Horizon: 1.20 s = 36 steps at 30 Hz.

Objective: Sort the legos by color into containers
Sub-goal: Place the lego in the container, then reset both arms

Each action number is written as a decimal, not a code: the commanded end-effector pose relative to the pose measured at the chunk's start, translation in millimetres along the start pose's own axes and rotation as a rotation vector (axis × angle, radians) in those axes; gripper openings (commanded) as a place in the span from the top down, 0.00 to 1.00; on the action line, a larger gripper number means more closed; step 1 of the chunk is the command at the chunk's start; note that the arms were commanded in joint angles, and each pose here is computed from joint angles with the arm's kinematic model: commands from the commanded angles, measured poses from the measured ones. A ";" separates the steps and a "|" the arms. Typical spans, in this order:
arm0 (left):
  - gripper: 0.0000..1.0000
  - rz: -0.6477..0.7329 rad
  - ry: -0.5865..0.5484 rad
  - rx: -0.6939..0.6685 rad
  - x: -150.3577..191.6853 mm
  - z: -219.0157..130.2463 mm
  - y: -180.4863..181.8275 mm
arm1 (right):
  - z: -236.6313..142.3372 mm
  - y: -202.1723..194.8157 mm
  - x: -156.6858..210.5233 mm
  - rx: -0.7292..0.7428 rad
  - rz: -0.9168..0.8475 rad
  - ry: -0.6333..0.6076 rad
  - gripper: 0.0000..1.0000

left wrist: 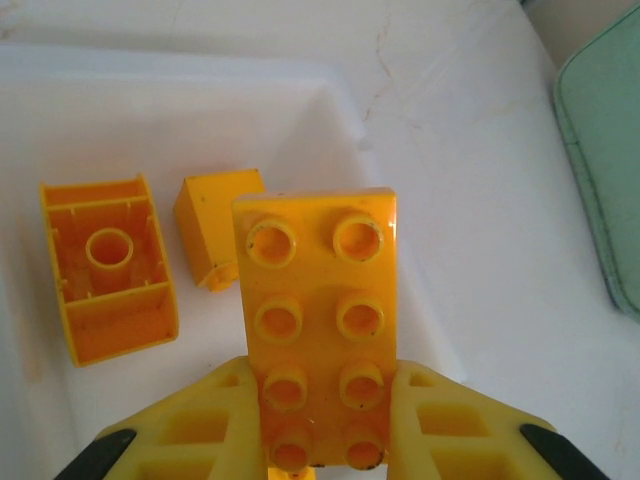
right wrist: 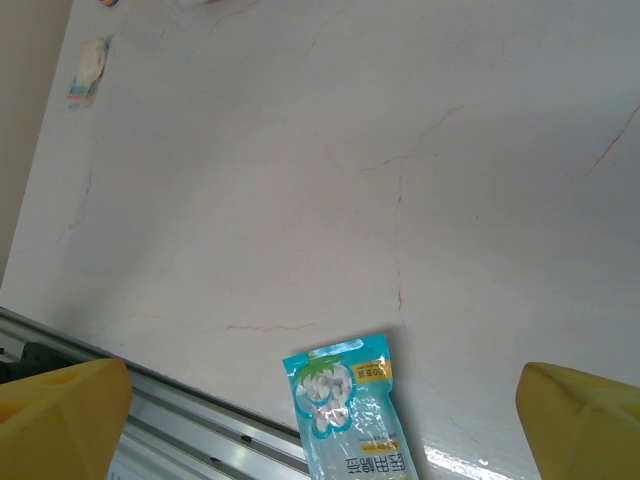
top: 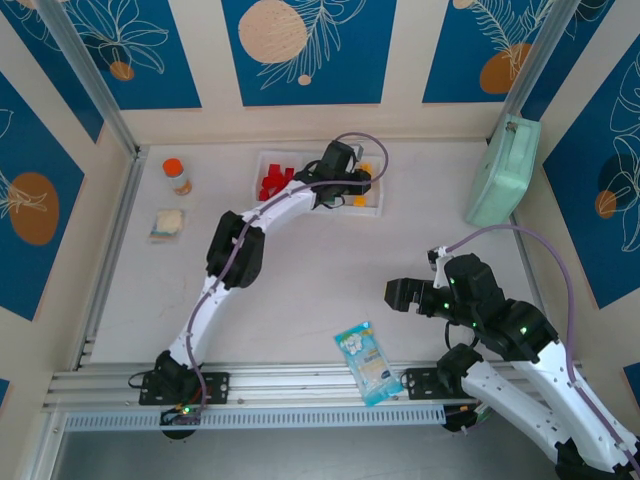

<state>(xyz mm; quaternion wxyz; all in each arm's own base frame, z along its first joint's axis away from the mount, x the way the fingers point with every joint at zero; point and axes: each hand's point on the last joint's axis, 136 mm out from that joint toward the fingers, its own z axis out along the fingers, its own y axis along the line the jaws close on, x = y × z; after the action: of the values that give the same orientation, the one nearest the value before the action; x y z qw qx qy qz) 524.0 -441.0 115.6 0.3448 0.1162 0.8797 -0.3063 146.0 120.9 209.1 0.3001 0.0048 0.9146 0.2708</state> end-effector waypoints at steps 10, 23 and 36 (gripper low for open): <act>0.00 0.042 -0.085 0.024 -42.9 -37.9 -28.0 | 2.3 3.6 5.0 -0.025 -0.001 0.025 0.01; 0.01 0.175 -0.284 0.097 -91.5 -175.8 -76.4 | -1.4 -1.0 -0.5 0.007 -0.009 -0.004 0.01; 0.01 0.384 -0.490 -0.282 0.4 -336.2 19.2 | 47.2 -8.2 -49.3 0.060 -0.085 -0.154 0.01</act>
<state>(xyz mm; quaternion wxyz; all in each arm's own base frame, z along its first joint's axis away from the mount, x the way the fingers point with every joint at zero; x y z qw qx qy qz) 352.2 -262.8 311.5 0.5634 0.1728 0.7750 -0.2283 186.1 121.0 192.6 0.3282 0.0138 0.9168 0.2270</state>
